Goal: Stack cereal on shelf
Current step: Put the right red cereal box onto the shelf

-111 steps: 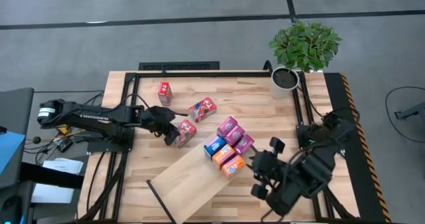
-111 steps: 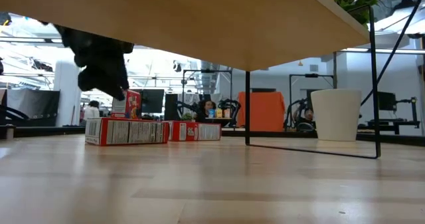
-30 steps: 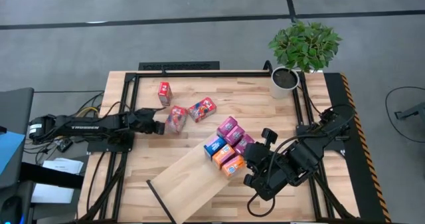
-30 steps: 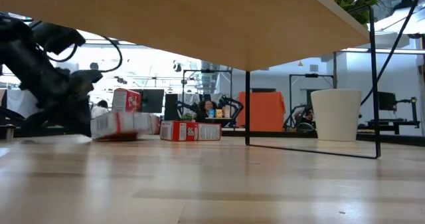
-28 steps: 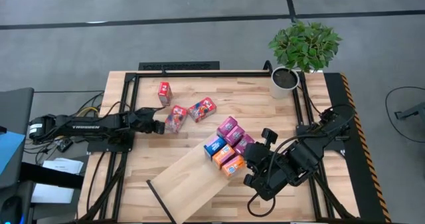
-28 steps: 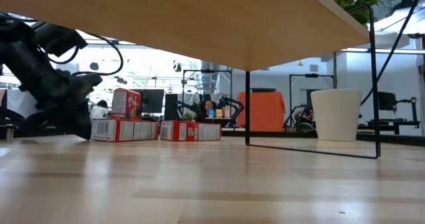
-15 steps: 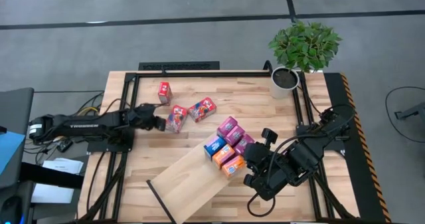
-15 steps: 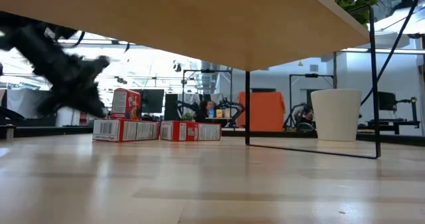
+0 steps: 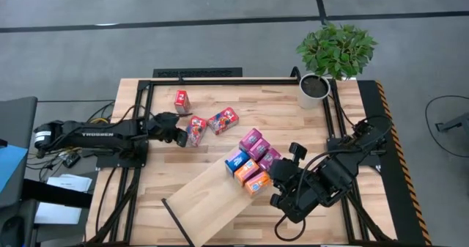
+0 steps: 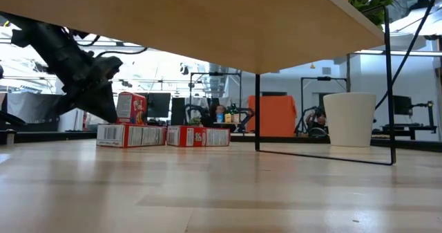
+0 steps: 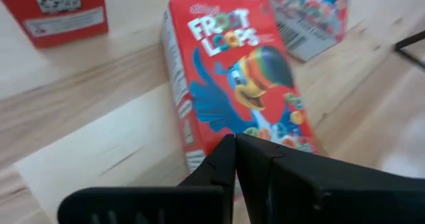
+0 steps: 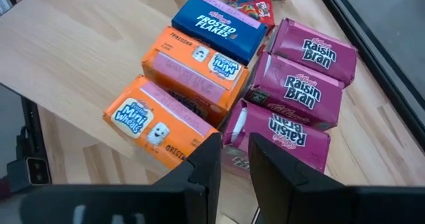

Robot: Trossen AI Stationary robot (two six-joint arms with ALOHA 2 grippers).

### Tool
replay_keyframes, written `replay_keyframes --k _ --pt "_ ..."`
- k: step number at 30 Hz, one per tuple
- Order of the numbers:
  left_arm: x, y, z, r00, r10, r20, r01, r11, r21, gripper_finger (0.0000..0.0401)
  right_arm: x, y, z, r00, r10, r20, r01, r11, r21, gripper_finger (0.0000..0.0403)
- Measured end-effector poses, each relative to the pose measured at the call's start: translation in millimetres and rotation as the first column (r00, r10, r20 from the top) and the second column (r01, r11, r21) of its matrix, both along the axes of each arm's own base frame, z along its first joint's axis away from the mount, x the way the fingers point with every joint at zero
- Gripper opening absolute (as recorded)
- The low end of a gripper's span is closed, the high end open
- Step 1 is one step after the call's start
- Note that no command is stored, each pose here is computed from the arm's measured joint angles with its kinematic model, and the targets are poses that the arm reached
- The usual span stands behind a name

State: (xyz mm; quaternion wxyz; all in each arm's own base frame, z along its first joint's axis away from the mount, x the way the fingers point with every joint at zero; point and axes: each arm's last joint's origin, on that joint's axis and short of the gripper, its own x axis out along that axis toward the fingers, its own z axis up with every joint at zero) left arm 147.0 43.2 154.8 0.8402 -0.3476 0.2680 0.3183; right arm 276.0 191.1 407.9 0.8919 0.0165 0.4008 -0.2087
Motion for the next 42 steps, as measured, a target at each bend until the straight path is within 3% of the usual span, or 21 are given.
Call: replay_keyframes --k 4,9,13,16,25,29,37,42 --pt "-1.0 0.5 -9.9 0.994 0.040 -0.097 -0.042 0.999 -0.022 0.0000 -0.5 2.1 0.3 1.000 0.003 0.008 -0.003 1.000 0.009 0.0102" --pt "-1.5 0.7 -13.6 0.989 0.077 -0.126 -0.083 0.995 -0.048 0.0000 -1.9 4.0 0.2 1.000 0.002 0.011 -0.003 1.000 0.016 0.0102" --pt "-10.3 -0.1 -18.1 0.962 0.179 -0.208 -0.197 0.978 -0.072 0.0000 -2.6 5.1 0.2 1.000 -0.005 0.016 0.004 1.000 0.026 0.0102" --pt "-19.6 -2.9 -26.5 0.942 0.153 -0.300 -0.186 0.979 -0.084 0.0000 -3.1 5.7 0.2 1.000 -0.003 0.016 0.002 1.000 0.026 0.0102" --pt "-15.4 -2.4 -21.5 0.960 0.131 -0.246 -0.159 0.983 -0.095 0.0000 -3.1 5.7 0.2 1.000 -0.004 0.017 0.003 1.000 0.025 0.0102" --pt "-7.3 -3.5 -15.2 0.988 0.081 -0.135 -0.099 0.986 -0.133 0.0000 -3.1 5.7 0.2 1.000 -0.004 0.017 0.004 1.000 0.026 0.0102" --pt "3.4 0.8 26.6 0.990 0.127 0.055 -0.129 0.991 0.030 0.0000 -3.1 5.7 0.2 1.000 -0.005 0.018 0.005 1.000 0.027 0.0102" --pt "7.2 2.3 21.7 0.989 0.117 0.094 -0.123 0.990 0.065 0.0000 -3.3 5.5 0.2 1.000 0.000 0.013 -0.001 1.000 0.019 0.0102"
